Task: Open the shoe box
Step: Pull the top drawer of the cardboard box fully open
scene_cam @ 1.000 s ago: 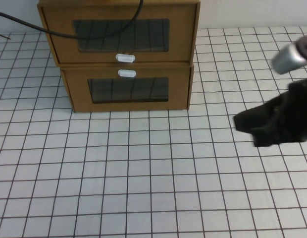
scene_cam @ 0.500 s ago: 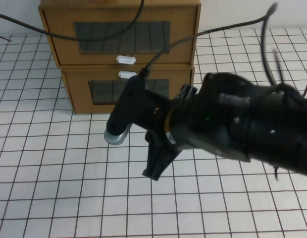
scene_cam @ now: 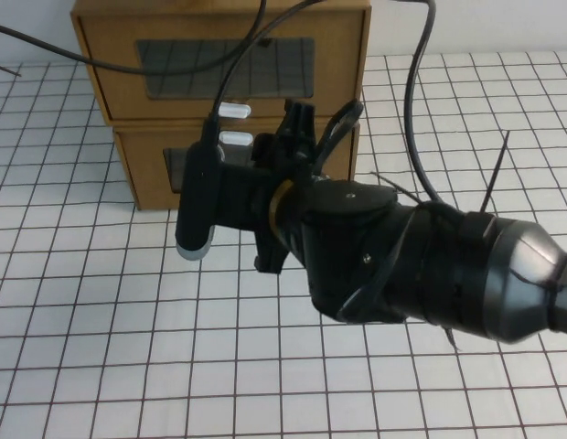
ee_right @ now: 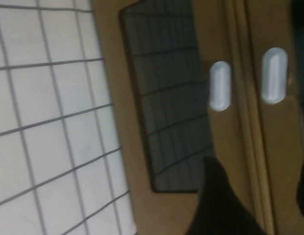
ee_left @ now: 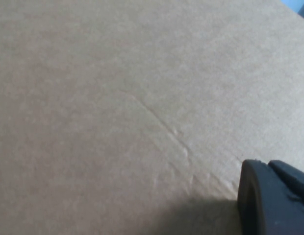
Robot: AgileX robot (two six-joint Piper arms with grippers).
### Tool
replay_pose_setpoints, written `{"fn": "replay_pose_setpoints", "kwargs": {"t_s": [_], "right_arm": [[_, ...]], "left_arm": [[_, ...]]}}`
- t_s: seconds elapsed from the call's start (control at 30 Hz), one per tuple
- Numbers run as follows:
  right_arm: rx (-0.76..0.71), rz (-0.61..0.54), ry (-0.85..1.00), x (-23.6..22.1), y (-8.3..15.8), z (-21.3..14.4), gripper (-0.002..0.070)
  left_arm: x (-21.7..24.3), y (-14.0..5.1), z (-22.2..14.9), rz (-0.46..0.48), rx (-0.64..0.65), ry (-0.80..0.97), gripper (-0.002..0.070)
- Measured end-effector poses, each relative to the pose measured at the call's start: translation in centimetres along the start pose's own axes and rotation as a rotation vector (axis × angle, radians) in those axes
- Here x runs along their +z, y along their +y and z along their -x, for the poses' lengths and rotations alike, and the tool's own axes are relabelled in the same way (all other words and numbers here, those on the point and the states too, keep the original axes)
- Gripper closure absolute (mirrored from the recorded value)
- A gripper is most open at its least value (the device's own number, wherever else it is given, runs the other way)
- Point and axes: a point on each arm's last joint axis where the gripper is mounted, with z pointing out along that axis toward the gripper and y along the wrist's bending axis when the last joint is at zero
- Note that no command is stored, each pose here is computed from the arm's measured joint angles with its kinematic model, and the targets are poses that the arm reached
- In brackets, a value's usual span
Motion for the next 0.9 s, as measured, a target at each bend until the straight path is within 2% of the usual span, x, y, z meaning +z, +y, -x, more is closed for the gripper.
{"fn": "replay_pose_setpoints", "kwargs": {"t_s": [0.1,0.27,0.57,0.77,0.9], "right_arm": [[-0.029,-0.073,-0.031,0.8,0.0,0.3,0.0321],[-0.057,-0.146,-0.073,2.0,0.5,0.7,0.0326],[-0.037,-0.111,-0.145,2.8,0.5,1.2,0.0343],[0.001,-0.145,-0.139,4.3,-1.1,1.1,0.0351],[-0.001,-0.138,-0.151,4.7,-0.9,1.4,0.0353]], "left_arm": [[0.0,0.0,0.0,0.0,0.0,0.0,0.0679],[0.0,0.0,0.0,-0.001,-0.006,0.002,0.0679],[0.0,-0.2,-0.2,-0.024,-0.013,0.022,0.0679],[-0.1,-0.4,-0.3,-0.04,-0.013,0.036,0.0679],[-0.1,-0.4,-0.3,-0.043,-0.012,0.04,0.0679]]}}
